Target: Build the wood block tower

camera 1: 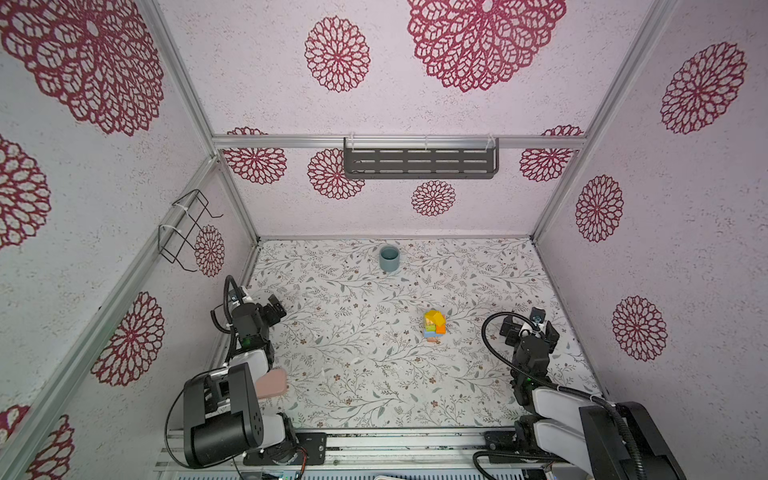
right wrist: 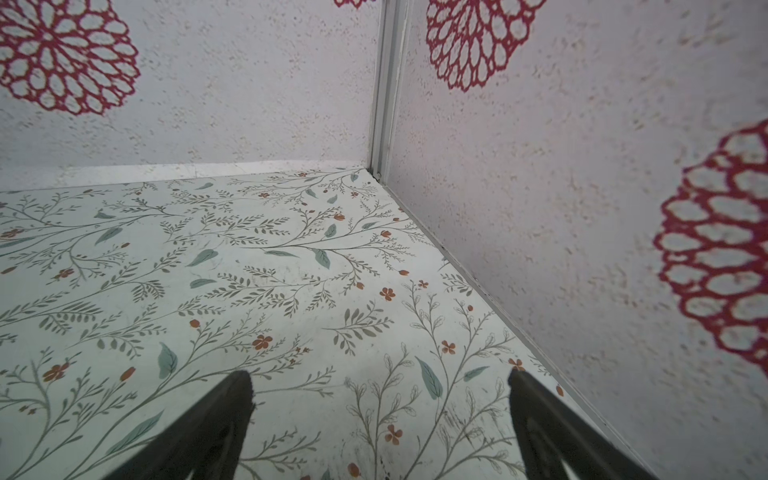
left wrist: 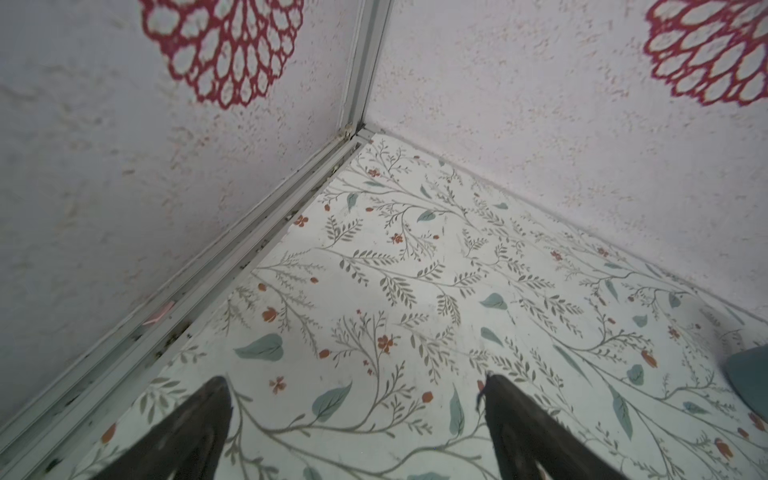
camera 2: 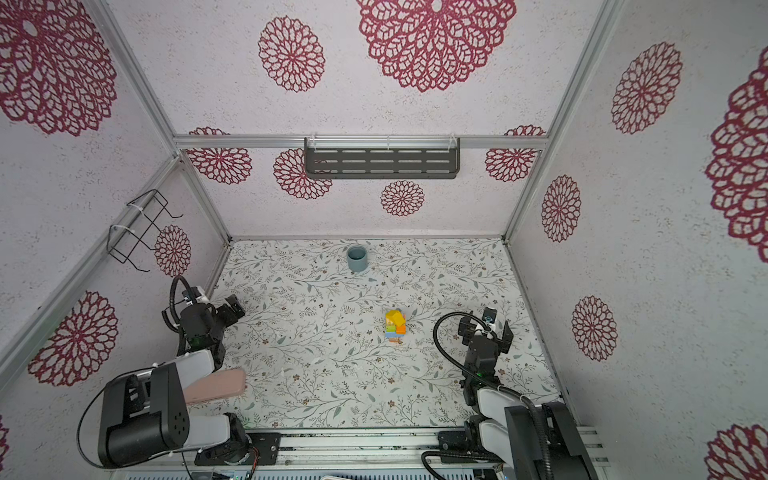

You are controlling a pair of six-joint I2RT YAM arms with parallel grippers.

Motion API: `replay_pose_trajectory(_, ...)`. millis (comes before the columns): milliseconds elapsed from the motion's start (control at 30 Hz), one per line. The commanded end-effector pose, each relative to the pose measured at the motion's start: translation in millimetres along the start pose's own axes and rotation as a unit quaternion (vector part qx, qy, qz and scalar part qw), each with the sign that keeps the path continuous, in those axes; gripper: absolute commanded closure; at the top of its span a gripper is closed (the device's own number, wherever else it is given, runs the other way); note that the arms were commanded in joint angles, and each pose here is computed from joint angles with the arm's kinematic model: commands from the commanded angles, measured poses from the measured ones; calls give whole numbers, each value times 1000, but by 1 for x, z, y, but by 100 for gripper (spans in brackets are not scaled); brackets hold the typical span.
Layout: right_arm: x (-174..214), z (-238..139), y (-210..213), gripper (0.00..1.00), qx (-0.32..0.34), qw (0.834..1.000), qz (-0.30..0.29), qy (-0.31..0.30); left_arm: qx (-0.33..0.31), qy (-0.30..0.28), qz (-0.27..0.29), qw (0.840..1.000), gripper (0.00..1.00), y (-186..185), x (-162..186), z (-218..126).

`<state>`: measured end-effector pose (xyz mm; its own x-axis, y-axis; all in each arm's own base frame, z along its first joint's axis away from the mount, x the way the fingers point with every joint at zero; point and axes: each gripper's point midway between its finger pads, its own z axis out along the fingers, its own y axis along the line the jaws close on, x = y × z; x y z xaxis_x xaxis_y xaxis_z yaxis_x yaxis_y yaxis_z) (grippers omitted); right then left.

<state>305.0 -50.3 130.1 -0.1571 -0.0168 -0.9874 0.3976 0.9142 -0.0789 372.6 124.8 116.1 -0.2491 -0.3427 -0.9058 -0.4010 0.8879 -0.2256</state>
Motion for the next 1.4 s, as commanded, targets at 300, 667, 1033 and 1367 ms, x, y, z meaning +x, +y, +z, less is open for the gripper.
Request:
replay_pose_trajectory(300, -26, -5, -6, 2, -35, 991, 96, -92, 42, -86, 60, 994, 3, -35, -8, -12)
replay_pose_trajectory(667, -24, -8, 8, 1, -66, 991, 88, -79, 41, -107, 166, 979, 3, -73, 11, -14)
replay_pose_trajectory(1033, -26, -13, -12, 1, -6, 990, 83, -112, -36, -105, 59, 992, 3, -18, -2, -8)
replay_pose_trajectory(1367, -11, 22, 35, 1, -53, 996, 9, -65, 52, -77, 153, 984, 3, -72, 10, -4)
